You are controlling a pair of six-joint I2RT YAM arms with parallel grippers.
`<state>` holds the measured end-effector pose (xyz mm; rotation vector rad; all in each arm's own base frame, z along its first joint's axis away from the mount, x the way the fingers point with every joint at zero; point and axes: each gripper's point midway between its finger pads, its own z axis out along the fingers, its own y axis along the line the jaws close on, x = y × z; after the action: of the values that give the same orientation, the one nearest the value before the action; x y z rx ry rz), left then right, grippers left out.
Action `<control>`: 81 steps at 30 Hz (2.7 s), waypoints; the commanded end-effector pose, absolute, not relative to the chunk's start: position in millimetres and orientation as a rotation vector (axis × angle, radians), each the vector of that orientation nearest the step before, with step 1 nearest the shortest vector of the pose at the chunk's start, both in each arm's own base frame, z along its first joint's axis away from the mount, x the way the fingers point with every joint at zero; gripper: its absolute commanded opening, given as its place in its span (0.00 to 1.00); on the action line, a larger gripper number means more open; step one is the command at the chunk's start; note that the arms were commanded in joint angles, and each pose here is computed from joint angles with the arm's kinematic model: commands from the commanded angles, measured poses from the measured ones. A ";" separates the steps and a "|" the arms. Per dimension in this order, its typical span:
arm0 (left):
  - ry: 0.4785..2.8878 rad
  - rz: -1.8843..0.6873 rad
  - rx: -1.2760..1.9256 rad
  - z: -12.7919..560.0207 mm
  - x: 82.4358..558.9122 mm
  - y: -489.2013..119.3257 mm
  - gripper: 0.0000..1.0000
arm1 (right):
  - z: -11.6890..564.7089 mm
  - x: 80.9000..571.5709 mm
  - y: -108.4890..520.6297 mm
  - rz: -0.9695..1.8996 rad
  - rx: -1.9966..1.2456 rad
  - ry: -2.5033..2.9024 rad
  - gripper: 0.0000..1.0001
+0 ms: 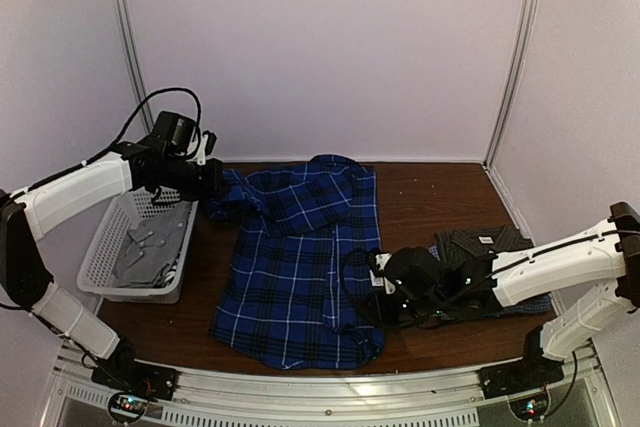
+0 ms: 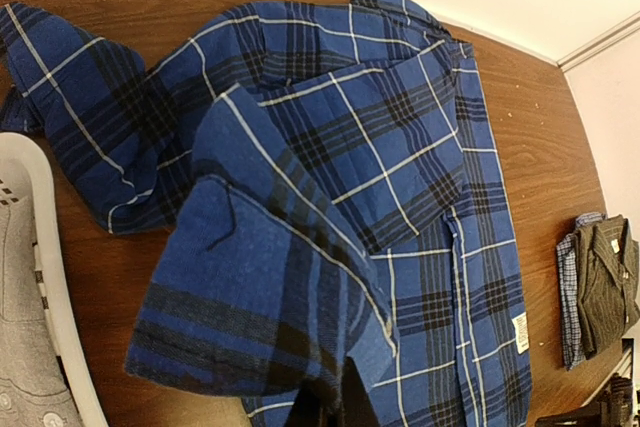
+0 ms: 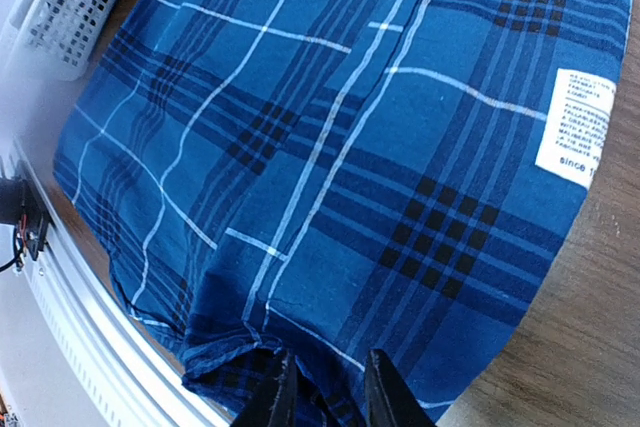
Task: Fold and stack the long sleeve shirts
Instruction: Fold the sleeve of the 1/3-folded shirt.
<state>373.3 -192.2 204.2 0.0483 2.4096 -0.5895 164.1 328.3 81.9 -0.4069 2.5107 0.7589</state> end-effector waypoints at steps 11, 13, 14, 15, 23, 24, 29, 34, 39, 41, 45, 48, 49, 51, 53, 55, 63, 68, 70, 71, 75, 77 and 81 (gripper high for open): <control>2.349 -0.616 0.084 215.4 376.2 -197.7 0.00 | 53.3 116.4 376.2 0.671 -0.540 2.559 0.25; 2.352 -0.623 0.084 212.9 376.0 -198.6 0.00 | 44.9 110.9 376.7 0.682 -0.545 2.580 0.26; 2.353 -0.625 0.084 211.8 376.1 -199.0 0.00 | 40.6 110.0 375.9 0.681 -0.543 2.591 0.25; 2.354 -0.625 0.083 211.1 376.4 -199.3 0.00 | 37.3 108.3 375.8 0.681 -0.544 2.598 0.25; 2.351 -0.642 0.096 213.5 377.3 -202.5 0.00 | 25.0 102.3 379.3 0.719 -0.547 2.627 0.26; 2.349 -0.647 0.100 214.9 377.5 -203.3 0.00 | 28.7 102.5 380.0 0.729 -0.543 2.622 0.26; 2.315 -0.699 0.174 230.2 375.0 -214.8 0.00 | 71.4 111.5 380.2 0.788 -0.484 2.543 0.29; 2.284 -0.737 0.309 239.3 367.9 -238.7 0.00 | 122.0 134.6 365.8 0.754 -0.392 2.440 0.32; 2.296 -0.800 0.482 231.1 351.8 -277.6 0.00 | 159.1 178.0 321.9 0.661 -0.205 2.339 0.35; 2.304 -0.805 0.563 224.9 342.5 -296.9 0.00 | 167.6 197.5 301.4 0.641 -0.117 2.304 0.35; 2.331 -0.832 0.706 206.6 320.3 -335.8 0.00 | 175.6 223.5 269.9 0.644 0.005 2.253 0.37; 2.362 -0.831 0.797 187.6 304.1 -361.1 0.00 | 171.0 232.1 255.1 0.630 0.050 2.250 0.38; 2.374 -0.829 0.831 180.5 296.1 -370.3 0.00 | 168.2 232.9 252.0 0.625 0.057 2.253 0.38; 2.395 -0.820 0.875 167.1 286.4 -383.4 0.00 | 161.8 232.4 248.3 0.619 0.062 2.263 0.38; 2.416 -0.817 0.913 154.8 276.0 -395.2 0.00 | 155.1 230.9 246.2 0.615 0.063 2.275 0.38; 2.431 -0.813 0.946 144.3 268.1 -406.0 0.00 | 148.7 228.8 245.7 0.617 0.059 2.287 0.38; 2.446 -0.807 1.049 123.7 242.9 -429.7 0.00 | 133.0 223.0 242.4 0.619 0.057 2.316 0.38; 2.473 -0.818 1.108 110.4 218.9 -435.2 0.00 | 130.0 221.2 240.8 0.618 0.055 2.321 0.38; 2.480 -0.822 1.139 105.9 205.5 -438.3 0.00 | 128.7 221.1 240.0 0.612 0.056 2.323 0.38; 2.484 -0.819 1.146 104.3 201.8 -438.5 0.00 | 127.8 221.1 239.4 0.610 0.057 2.324 0.38; 2.496 -0.808 1.179 95.9 187.1 -442.6 0.00 | 125.2 220.4 239.4 0.615 0.062 2.327 0.39; 2.504 -0.802 1.190 91.4 183.4 -442.8 0.00 | 123.2 219.8 239.8 0.617 0.061 2.331 0.38; 2.502 -0.790 1.216 87.6 176.9 -443.6 0.00 | 119.7 218.5 239.7 0.616 0.059 2.343 0.39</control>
<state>177.8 -444.3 99.7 1.2144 2.4889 -0.8147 218.4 241.3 122.1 0.0421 2.3441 0.6039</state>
